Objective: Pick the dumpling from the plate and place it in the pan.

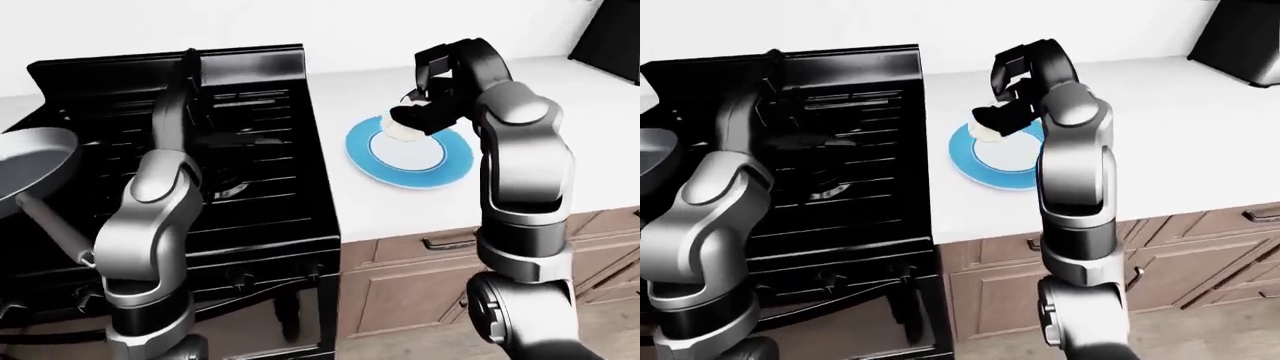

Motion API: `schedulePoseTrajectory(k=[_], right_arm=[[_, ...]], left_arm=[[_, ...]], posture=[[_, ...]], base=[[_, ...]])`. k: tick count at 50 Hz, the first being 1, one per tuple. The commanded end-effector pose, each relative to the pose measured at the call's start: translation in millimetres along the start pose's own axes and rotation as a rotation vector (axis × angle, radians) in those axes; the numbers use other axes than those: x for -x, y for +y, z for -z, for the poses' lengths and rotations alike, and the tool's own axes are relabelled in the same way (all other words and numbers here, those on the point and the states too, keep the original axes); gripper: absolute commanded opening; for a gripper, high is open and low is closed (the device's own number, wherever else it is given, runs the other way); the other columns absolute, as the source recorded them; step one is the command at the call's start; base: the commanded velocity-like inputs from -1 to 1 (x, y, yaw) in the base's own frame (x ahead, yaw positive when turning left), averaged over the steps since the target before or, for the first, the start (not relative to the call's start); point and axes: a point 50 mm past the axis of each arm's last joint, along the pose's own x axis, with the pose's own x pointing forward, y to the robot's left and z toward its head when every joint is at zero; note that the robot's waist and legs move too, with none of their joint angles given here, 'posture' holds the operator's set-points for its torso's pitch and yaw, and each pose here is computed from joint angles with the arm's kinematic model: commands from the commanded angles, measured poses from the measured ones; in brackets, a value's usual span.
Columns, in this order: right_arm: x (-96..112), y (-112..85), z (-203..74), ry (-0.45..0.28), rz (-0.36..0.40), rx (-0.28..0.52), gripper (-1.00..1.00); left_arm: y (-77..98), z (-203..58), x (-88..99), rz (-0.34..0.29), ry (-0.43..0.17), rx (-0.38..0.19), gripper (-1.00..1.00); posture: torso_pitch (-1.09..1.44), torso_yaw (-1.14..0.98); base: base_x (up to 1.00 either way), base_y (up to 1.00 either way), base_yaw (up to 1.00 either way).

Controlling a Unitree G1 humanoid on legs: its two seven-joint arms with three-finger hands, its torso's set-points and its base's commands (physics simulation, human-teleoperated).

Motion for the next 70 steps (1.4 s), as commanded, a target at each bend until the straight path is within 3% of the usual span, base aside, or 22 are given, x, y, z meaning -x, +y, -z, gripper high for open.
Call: schedulePoseTrajectory(k=[1, 70], right_arm=[[4.8, -2.9, -19.7, -0.093, 0.013, 0.014, -1.00], [3.7, -0.7, -16.7, -0.089, 0.009, 0.006, -1.00]], left_arm=[[4.1, -17.3, 1.7, -0.023, -0.089, -0.004, 1.00], [4.1, -19.3, 1.8, -0.024, -0.094, -0.011, 1.00]], posture=[[0.00, 0.00], [0.00, 0.00]], base=[[0.00, 0.00, 0.29], [0.00, 0.15, 0.07]])
